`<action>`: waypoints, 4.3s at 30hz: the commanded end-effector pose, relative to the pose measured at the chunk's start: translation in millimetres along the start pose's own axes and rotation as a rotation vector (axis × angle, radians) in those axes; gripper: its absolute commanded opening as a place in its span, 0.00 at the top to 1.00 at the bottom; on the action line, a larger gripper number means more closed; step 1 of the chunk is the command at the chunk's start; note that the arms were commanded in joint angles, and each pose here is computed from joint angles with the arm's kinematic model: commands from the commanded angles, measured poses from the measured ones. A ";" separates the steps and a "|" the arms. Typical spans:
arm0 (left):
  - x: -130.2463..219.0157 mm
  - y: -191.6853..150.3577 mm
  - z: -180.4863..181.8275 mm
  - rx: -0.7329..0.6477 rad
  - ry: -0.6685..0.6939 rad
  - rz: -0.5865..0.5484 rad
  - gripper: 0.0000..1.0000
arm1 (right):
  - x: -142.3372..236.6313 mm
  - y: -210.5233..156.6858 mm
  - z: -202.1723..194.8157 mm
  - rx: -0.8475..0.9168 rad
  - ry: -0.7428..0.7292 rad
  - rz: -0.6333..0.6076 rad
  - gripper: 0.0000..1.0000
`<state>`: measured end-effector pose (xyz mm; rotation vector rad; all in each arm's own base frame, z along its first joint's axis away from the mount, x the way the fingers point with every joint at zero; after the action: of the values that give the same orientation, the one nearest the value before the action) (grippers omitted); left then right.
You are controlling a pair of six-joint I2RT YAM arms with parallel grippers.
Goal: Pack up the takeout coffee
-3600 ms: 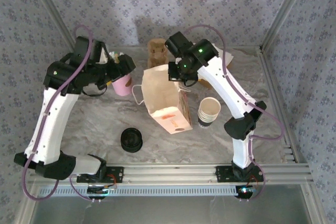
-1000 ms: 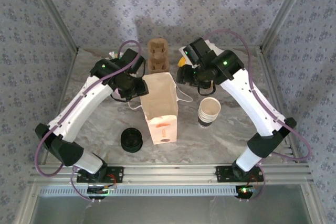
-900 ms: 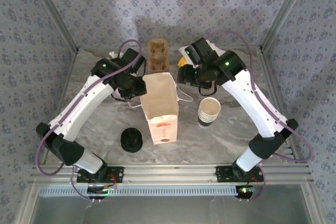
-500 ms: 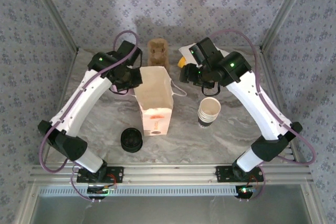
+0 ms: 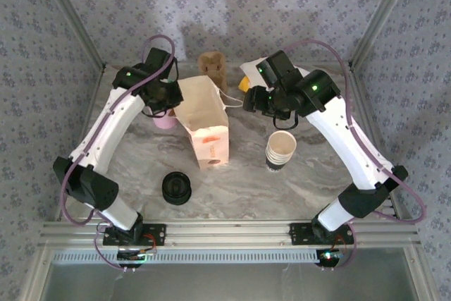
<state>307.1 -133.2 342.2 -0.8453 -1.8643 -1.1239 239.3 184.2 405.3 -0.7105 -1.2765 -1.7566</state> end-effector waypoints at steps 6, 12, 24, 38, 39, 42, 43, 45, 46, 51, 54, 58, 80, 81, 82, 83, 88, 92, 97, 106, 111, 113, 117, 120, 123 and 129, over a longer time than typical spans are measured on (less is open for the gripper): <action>6.1 26.4 -8.0 -0.048 -0.025 -0.061 0.97 | 11.6 -1.0 -6.5 -0.001 -0.007 0.001 0.34; 4.5 33.3 -4.4 -0.048 -0.002 -0.075 0.95 | 9.8 -1.3 -6.3 0.000 -0.011 0.009 0.34; 19.0 41.7 -7.3 -0.047 -0.028 -0.103 0.57 | 21.3 -3.2 -34.8 -0.039 -0.081 0.023 0.32; 128.6 33.2 4.3 -0.116 -0.139 -0.239 0.11 | 16.6 -37.9 -101.4 -0.148 -0.237 0.167 0.32; 132.6 28.2 6.2 -0.123 -0.151 -0.224 0.11 | 12.0 -41.4 -104.7 -0.155 -0.247 0.190 0.32; 135.8 11.9 9.4 -0.159 -0.196 -0.148 0.13 | -0.9 -48.1 -112.0 -0.169 -0.271 0.242 0.35; 135.1 5.2 9.2 -0.181 -0.229 -0.111 0.13 | -5.1 -49.8 -114.2 -0.172 -0.277 0.257 0.36; 133.1 -6.9 7.9 -0.221 -0.277 -0.046 0.13 | -15.1 -51.1 -118.9 -0.185 -0.284 0.284 0.40; 132.7 -13.9 6.3 -0.251 -0.300 -0.021 0.13 | -19.8 -51.9 -120.8 -0.191 -0.285 0.295 0.42; 138.7 -42.2 -1.3 -0.402 -0.357 0.003 0.12 | -40.8 -50.4 -125.3 -0.206 -0.292 0.327 0.51; 139.7 -52.2 -7.0 -0.459 -0.387 0.011 0.12 | -50.6 -50.8 -127.8 -0.203 -0.303 0.349 0.57; 138.4 -60.3 -15.7 -0.512 -0.408 0.028 0.11 | -59.0 -50.8 -128.7 -0.201 -0.300 0.356 0.61; 126.4 -63.7 -32.8 -0.511 -0.411 0.057 0.11 | -65.2 -58.4 -135.9 -0.172 -0.315 0.362 0.89; 126.6 -64.2 -34.1 -0.511 -0.416 0.058 0.11 | -64.3 -59.0 -135.7 -0.173 -0.313 0.358 0.90; 126.8 -64.5 -35.4 -0.512 -0.421 0.057 0.11 | -63.8 -60.0 -136.0 -0.175 -0.311 0.357 0.91; 127.3 -65.0 -36.4 -0.512 -0.425 0.057 0.11 | -63.0 -60.2 -136.1 -0.177 -0.310 0.355 0.91; 128.8 -67.2 -44.2 -0.522 -0.441 0.060 0.11 | -57.3 -60.8 -134.4 -0.185 -0.287 0.351 0.98; 128.9 -68.4 -50.3 -0.524 -0.451 0.063 0.11 | -52.3 -58.6 -132.6 -0.186 -0.273 0.333 1.00; 125.9 -74.0 -69.0 -0.506 -0.508 0.075 0.11 | -49.9 -59.5 -135.7 -0.211 -0.261 0.321 1.00; 99.3 -98.7 -115.1 -0.536 -0.565 0.147 0.11 | -43.6 -70.7 -157.5 -0.374 -0.183 0.274 1.00; 76.6 -111.1 -136.5 -0.526 -0.576 0.183 0.12 | -42.6 -78.8 -170.8 -0.479 -0.134 0.251 1.00; 68.0 -114.8 -143.1 -0.513 -0.581 0.196 0.12 | -43.3 -84.1 -176.1 -0.504 -0.128 0.251 1.00; 52.6 -120.7 -151.9 -0.492 -0.590 0.220 0.13 | -37.8 -84.2 -183.5 -0.552 -0.107 0.221 1.00; 37.7 -128.3 -155.5 -0.492 -0.587 0.258 0.13 | -36.2 -84.0 -186.6 -0.587 -0.084 0.205 1.00; 24.0 -137.1 -160.3 -0.501 -0.580 0.292 0.15 | -33.6 -82.7 -189.0 -0.625 -0.068 0.179 1.00; -8.6 -149.8 -169.4 -0.455 -0.566 0.353 0.20 | -31.0 -84.9 -195.6 -0.686 -0.047 0.148 1.00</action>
<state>230.8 -334.8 333.8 -1.7981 -1.7679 -1.2372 188.4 20.5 273.5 -1.2263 -0.6554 -2.0178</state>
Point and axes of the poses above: each hand's point on the last joint's axis, 136 mm out from that joint toward the fingers, its own x axis back along the fingers, its own z axis along the line the jaws close on, y = z × x, the point moved 9 cm from there along x, back along the fingers, and after that the axes turned 3 degrees about x, right-handed, at the moved point
